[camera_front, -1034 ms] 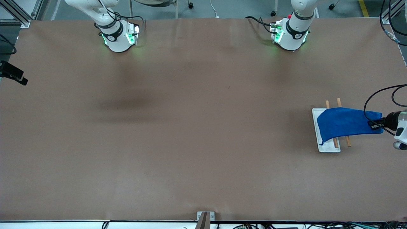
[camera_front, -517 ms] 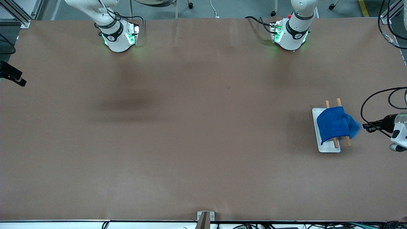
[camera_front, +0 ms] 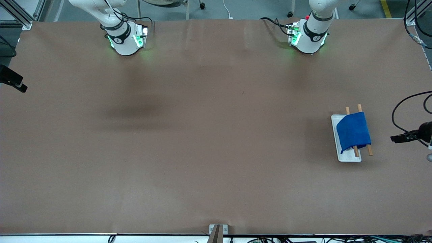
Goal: Right arm passes towel to left arm to hang
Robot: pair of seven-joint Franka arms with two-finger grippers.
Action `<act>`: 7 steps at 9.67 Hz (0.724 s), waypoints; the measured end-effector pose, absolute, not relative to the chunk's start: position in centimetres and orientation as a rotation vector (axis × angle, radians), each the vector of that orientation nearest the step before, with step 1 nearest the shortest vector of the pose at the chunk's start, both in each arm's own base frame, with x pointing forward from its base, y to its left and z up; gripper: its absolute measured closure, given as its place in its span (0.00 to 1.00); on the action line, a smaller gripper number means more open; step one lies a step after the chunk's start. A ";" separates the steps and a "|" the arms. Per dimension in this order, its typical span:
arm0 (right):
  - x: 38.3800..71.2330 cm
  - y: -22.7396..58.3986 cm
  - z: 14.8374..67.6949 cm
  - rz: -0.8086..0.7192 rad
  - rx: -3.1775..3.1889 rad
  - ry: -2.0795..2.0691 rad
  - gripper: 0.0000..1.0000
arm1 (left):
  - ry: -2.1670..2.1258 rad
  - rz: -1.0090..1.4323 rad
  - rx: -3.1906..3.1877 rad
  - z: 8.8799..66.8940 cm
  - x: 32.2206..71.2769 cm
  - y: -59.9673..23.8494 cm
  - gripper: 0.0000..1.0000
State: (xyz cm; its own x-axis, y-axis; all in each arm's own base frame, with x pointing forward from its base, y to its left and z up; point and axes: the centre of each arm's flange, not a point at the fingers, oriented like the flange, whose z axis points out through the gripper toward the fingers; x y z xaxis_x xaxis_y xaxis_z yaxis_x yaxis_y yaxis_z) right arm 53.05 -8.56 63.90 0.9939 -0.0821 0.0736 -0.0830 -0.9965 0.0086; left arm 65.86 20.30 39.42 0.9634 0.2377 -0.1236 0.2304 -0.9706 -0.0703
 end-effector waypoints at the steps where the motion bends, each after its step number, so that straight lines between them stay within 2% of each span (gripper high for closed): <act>1: 53.3 -8.5 63.8 0.126 3.123 -0.128 0.00 | -0.332 0.200 -3.076 42.1 66.0 18.4 0.00; 3: 54.3 -8.5 62.8 0.145 3.118 -0.125 0.00 | -0.255 0.126 -3.087 48.8 65.8 14.0 0.00; 7: 55.5 -6.5 61.6 0.133 3.117 -0.069 0.00 | -0.110 -0.037 -3.053 60.0 62.5 6.2 0.00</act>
